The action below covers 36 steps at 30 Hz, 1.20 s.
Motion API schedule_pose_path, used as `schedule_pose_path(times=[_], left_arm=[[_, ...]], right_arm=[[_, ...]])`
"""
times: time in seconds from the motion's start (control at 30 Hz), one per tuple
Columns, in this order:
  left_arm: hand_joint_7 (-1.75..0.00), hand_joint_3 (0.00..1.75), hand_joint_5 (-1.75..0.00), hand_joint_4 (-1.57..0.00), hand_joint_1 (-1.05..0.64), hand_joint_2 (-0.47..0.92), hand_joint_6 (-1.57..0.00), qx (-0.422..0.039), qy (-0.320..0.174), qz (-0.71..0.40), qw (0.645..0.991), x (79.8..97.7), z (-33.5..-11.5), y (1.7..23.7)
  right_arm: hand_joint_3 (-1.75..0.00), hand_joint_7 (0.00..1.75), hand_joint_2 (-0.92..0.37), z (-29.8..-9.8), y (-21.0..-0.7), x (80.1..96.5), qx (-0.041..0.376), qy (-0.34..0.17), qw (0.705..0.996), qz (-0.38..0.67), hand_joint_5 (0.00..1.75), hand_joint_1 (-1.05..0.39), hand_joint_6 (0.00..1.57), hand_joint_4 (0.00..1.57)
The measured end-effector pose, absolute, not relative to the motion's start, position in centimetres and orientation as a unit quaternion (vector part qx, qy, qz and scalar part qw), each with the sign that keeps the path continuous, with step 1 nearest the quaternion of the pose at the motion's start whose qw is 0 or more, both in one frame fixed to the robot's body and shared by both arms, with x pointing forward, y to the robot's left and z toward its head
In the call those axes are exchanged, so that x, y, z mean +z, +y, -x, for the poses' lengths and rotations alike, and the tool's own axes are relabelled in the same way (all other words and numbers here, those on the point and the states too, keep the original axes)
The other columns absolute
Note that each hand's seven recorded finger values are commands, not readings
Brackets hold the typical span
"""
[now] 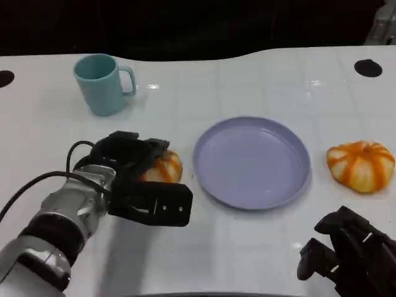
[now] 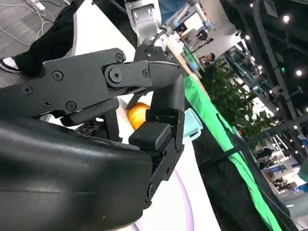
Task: Grasp the bread from the table and place it into the plate.
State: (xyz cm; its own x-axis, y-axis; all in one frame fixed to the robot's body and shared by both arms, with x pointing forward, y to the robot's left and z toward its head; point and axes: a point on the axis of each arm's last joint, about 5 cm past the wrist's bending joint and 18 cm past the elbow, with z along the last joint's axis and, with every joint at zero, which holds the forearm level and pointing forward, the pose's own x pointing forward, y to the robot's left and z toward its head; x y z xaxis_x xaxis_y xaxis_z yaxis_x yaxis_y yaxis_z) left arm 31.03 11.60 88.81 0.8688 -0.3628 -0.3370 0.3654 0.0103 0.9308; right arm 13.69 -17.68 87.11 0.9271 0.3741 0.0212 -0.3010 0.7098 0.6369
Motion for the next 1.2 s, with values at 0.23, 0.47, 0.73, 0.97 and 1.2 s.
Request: schedule_pose_path(times=[0.23,0.47,0.73,0.97,1.2], left_arm=[[0.00,0.00,-0.06,-0.07,-0.30,0.78,-0.18,-0.258,0.019,-0.656,0.709,88.8,-31.4,11.5],[-0.01,0.00,-0.04,-0.07,-0.23,0.78,-0.18,-0.251,0.019,-0.655,0.712,88.5,-31.4,11.2],[-0.01,0.00,-0.06,-0.14,-0.25,0.78,-0.22,-0.241,0.008,-0.657,0.714,88.1,-31.2,10.8],[-0.04,0.01,-0.10,-0.30,-0.19,0.81,-0.35,-0.246,0.001,-0.668,0.703,88.0,-31.1,10.5],[-0.06,0.06,-0.19,-0.74,-0.15,0.91,-0.67,-0.242,-0.007,-0.651,0.719,87.9,-31.0,10.6]], right_arm=[[-0.26,1.09,-0.92,-13.6,-17.7,87.3,0.183,0.052,0.924,-0.333,1.59,-0.55,0.68,0.63],[-0.24,1.10,-0.92,-13.5,-17.7,87.3,0.183,0.053,0.923,-0.333,1.59,-0.56,0.68,0.64],[-0.25,1.10,-0.92,-13.4,-17.7,87.3,0.182,0.054,0.924,-0.332,1.59,-0.55,0.68,0.63],[-0.27,1.10,-0.92,-13.1,-17.8,87.2,0.179,0.057,0.924,-0.333,1.59,-0.56,0.67,0.63],[-0.26,1.10,-0.92,-12.6,-17.8,87.4,0.178,0.056,0.925,-0.331,1.59,-0.56,0.65,0.62]])
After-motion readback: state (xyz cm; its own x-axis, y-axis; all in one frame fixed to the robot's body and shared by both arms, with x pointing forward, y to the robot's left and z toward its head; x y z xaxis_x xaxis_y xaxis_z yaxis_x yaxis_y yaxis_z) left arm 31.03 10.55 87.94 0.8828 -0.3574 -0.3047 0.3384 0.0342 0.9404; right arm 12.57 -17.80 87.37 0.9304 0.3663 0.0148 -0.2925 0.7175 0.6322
